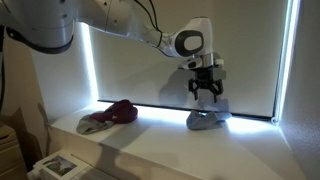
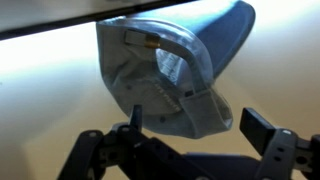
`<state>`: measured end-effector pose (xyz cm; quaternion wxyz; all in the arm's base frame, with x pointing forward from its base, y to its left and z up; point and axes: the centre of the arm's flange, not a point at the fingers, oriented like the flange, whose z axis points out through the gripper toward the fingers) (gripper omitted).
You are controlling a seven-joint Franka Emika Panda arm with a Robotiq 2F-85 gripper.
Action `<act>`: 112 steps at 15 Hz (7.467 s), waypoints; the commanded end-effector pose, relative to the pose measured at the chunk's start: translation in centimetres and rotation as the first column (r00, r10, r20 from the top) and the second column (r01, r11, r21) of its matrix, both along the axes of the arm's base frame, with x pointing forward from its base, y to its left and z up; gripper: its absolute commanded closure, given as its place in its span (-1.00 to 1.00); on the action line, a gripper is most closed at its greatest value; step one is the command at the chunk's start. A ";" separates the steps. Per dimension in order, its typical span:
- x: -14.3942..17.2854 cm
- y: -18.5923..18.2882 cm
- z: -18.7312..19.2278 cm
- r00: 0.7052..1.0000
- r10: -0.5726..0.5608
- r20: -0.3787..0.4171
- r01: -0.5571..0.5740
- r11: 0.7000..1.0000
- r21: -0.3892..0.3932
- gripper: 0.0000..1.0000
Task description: Put the white cap on the rest of the caps
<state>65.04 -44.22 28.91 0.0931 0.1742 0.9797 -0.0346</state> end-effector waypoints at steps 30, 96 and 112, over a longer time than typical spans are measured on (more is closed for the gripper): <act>-1.4 -3.1 -8.4 0.990 -0.046 -0.134 0.044 0.999 -0.014 1.00; -3.2 58.2 20.3 0.773 0.407 0.487 -0.094 0.832 -0.546 0.95; 1.1 49.8 0.7 0.833 0.461 0.307 -0.070 0.637 -0.767 -1.00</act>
